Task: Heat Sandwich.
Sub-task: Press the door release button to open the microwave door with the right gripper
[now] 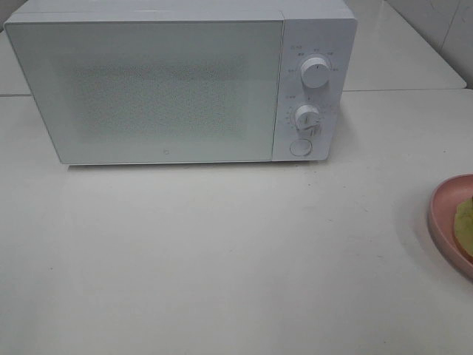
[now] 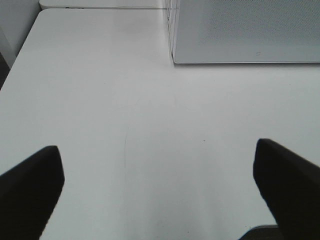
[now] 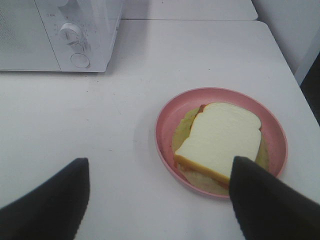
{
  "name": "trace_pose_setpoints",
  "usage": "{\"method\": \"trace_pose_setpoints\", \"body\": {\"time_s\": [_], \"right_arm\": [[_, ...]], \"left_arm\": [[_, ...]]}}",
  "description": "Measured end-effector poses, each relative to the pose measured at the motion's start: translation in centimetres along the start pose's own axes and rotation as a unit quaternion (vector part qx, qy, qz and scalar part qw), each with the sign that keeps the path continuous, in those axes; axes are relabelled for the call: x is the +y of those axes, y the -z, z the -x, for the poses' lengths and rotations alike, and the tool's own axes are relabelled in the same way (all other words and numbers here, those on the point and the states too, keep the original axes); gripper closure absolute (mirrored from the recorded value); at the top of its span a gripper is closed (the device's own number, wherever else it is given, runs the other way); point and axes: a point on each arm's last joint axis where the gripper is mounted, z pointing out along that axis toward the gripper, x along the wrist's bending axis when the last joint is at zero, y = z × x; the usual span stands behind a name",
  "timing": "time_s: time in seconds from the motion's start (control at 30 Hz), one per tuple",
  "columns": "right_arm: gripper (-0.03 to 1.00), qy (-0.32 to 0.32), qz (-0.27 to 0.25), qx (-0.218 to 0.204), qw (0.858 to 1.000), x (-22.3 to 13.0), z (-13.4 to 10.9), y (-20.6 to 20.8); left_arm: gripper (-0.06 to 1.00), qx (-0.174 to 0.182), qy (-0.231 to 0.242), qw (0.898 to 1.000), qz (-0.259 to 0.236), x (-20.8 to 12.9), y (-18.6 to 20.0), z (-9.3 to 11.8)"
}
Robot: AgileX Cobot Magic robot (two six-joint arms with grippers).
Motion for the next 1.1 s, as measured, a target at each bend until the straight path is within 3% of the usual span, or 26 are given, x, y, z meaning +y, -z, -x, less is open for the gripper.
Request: {"method": "trace_pose_setpoints", "body": {"time_s": [0.73, 1.1], "right_arm": [[0.22, 0.001, 0.01, 0.001, 1.0, 1.1, 0.0, -0.1], [0.22, 0.004, -0.042, 0.001, 0.999, 2.7, -0.2, -2.6]], "left_arm": [[-0.03, 0.0, 0.0, 1.0, 0.0, 0.0, 0.0, 0.0], [-0.03, 0.0, 0.0, 1.0, 0.0, 0.0, 0.0, 0.0]]}}
